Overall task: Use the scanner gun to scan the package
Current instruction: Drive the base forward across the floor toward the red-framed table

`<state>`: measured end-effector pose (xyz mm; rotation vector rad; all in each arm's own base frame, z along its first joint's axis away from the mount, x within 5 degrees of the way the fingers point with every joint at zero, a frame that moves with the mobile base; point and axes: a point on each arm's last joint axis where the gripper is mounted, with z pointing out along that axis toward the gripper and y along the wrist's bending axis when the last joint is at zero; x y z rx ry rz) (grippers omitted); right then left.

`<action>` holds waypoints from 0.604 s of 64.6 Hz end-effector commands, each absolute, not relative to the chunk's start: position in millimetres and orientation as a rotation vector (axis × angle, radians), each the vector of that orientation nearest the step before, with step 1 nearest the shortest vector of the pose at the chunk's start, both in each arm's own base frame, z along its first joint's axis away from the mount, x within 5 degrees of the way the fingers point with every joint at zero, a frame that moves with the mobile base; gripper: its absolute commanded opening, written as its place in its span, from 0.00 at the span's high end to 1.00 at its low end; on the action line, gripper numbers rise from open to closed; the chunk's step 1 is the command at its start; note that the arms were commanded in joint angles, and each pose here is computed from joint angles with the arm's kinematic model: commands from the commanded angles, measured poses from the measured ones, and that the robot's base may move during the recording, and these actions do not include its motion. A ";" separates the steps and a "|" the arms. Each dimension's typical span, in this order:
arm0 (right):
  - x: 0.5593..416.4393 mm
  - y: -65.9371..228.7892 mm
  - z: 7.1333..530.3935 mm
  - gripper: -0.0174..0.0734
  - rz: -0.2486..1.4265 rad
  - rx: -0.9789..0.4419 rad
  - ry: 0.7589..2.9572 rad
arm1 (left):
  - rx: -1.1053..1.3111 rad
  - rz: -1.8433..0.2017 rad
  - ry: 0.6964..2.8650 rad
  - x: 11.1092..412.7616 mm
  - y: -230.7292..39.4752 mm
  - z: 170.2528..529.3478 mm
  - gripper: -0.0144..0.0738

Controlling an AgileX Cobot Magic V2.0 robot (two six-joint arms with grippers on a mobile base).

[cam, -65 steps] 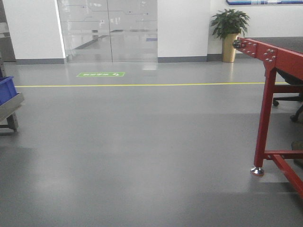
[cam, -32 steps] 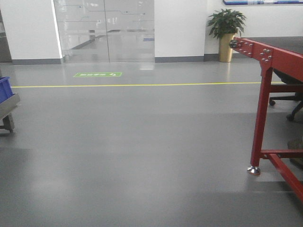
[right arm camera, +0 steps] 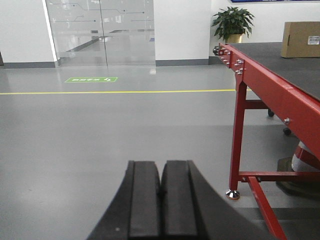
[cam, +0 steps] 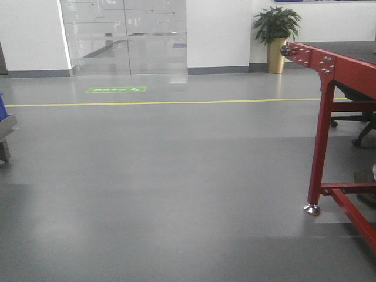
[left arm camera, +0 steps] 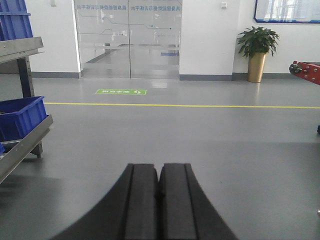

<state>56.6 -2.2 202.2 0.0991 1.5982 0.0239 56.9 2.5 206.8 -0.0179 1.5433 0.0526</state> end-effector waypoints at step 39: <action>56.4 -2.4 204.5 0.97 0.016 0.094 1.577 | -0.014 0.037 1.519 56.3 1.8 210.0 0.96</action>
